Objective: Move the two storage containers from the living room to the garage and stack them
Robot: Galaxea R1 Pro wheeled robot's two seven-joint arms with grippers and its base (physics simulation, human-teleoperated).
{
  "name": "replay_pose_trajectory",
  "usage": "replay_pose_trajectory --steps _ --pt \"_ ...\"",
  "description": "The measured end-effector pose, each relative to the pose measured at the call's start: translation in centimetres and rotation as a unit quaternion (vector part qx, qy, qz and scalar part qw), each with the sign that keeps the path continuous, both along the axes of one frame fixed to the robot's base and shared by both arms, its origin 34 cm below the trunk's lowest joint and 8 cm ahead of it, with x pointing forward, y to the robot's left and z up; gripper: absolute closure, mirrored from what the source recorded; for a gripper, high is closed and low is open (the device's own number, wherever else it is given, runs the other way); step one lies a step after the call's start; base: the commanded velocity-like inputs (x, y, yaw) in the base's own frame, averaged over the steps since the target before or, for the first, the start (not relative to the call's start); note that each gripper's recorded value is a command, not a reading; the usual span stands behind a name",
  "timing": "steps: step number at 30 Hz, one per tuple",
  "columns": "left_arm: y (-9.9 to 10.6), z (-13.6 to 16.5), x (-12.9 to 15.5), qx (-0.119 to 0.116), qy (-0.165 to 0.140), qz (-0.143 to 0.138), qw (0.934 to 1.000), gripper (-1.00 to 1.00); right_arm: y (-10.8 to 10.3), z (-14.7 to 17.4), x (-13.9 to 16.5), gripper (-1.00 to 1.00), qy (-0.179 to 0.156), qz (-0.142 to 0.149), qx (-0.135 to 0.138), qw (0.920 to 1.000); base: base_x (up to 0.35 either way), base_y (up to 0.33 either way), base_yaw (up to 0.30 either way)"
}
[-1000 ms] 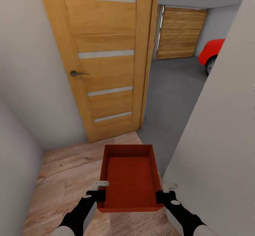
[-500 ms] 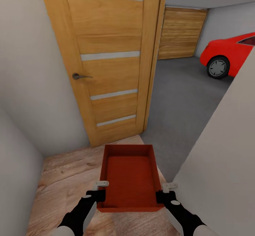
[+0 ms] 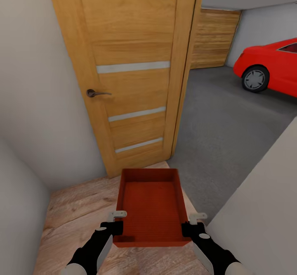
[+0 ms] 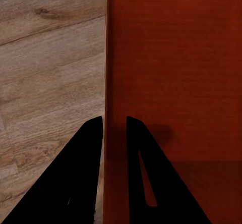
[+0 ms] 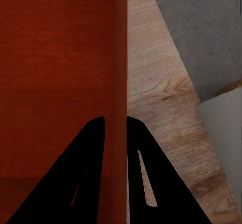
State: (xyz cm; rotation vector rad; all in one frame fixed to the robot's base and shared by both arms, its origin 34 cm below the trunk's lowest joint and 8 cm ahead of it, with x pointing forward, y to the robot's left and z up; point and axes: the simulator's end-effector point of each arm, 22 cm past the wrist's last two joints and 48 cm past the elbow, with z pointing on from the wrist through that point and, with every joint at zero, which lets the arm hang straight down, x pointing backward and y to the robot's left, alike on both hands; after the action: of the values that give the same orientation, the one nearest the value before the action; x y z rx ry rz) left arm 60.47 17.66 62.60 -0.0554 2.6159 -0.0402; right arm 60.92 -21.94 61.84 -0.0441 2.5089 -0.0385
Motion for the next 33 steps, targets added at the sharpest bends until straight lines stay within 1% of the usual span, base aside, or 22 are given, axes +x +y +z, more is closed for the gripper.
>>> replay_pose_trajectory --steps 20,25,33 --pt "-0.03 0.03 0.05 0.0 -0.001 0.0 1.0 1.0 -0.03 0.03 0.06 1.0 -0.001 0.0 0.0 1.0 0.004 0.003 -0.216" --pt "0.0 0.01 0.0 0.0 0.0 -0.001 1.0 1.0 0.01 -0.01 -0.02 1.0 0.0 0.0 0.0 1.0 0.051 0.037 -0.053" --pt "0.09 0.01 -0.01 0.0 0.0 -0.002 1.0 1.0 0.08 -0.01 -0.06 1.0 0.0 0.0 0.0 1.0 0.239 0.199 -0.004"
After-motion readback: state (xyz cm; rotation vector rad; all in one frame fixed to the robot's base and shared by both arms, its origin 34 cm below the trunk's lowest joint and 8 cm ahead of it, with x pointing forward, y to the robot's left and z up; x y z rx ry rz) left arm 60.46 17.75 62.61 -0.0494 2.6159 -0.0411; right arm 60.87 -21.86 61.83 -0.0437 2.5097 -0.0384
